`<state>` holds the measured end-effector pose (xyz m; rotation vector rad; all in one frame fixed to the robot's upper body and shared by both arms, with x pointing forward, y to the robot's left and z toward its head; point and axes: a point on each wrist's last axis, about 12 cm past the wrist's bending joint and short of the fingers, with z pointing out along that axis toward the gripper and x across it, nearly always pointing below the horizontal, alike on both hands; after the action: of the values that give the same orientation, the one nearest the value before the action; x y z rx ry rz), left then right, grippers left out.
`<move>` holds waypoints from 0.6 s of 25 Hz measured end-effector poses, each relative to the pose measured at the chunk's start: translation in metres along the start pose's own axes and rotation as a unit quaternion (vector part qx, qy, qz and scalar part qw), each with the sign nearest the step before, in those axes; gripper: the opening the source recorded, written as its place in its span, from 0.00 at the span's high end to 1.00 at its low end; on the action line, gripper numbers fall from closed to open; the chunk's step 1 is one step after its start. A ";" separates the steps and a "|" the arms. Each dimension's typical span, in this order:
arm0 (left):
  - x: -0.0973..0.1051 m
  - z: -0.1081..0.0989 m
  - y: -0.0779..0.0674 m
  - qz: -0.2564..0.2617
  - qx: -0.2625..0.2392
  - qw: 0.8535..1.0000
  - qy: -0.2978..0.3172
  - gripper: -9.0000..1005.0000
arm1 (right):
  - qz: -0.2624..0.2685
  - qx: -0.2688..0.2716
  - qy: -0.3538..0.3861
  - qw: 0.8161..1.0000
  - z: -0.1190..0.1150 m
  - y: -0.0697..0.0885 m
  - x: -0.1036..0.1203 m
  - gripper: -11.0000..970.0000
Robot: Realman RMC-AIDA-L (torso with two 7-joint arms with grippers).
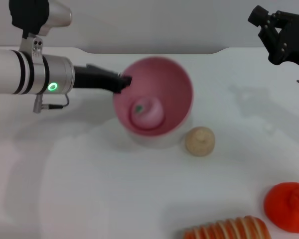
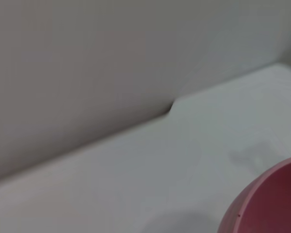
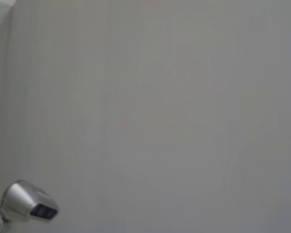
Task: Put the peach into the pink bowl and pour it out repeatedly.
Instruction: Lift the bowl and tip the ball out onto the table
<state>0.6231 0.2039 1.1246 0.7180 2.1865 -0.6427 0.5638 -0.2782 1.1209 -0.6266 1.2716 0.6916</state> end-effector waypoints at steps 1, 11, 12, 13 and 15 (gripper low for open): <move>-0.001 0.000 -0.001 0.012 0.001 1.000 -0.018 0.95 | 0.000 0.001 0.001 1.000 0.000 0.000 0.000 0.99; -0.001 0.001 -0.004 0.078 -0.031 0.988 -0.127 0.95 | 0.014 0.045 -0.014 0.999 -0.012 -0.007 0.001 0.99; 0.000 0.002 -0.006 0.084 -0.035 0.987 -0.134 0.95 | 0.015 0.050 -0.014 0.999 -0.013 -0.008 0.002 0.99; 0.002 0.003 -0.010 0.100 -0.044 0.983 -0.149 0.95 | 0.016 0.057 -0.015 0.998 -0.015 -0.009 0.002 0.99; 0.004 0.003 -0.012 0.107 -0.047 0.981 -0.153 0.95 | 0.017 0.062 -0.016 0.998 -0.017 -0.010 0.002 0.99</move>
<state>0.6143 0.1944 1.1225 0.7404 1.8147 -0.4992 0.5612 -0.2971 1.1163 -0.4922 1.2861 0.6432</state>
